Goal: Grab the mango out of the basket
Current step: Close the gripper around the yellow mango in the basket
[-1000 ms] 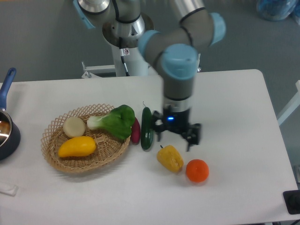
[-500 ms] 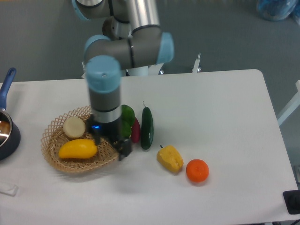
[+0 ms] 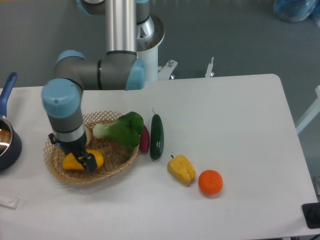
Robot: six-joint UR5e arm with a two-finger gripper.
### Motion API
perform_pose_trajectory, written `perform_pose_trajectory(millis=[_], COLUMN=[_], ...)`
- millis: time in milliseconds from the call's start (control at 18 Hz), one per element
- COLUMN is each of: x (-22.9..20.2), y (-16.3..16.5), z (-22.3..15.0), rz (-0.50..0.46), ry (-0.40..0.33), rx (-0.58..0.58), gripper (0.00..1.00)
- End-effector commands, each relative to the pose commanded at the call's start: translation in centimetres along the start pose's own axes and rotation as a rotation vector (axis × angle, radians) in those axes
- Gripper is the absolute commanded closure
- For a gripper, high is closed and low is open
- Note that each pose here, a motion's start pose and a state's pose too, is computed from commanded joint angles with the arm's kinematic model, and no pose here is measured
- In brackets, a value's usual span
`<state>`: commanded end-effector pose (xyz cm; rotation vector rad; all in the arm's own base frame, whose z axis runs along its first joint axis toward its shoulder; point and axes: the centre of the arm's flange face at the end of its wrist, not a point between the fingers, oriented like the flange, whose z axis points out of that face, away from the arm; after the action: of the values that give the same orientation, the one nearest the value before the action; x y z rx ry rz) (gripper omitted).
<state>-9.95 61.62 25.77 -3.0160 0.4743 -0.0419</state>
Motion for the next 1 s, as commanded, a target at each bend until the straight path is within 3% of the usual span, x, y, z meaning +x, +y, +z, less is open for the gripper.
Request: perform_pose_trajectory(millis=[556,1000], x=[-0.6,-0.8], y=[0.4,0.4], z=[4.6,5.2], rz=[0.002,0.001], ry=[-0.008,-0.007], rx=[-0.103,-0.108], gripper=[0.00,0.00])
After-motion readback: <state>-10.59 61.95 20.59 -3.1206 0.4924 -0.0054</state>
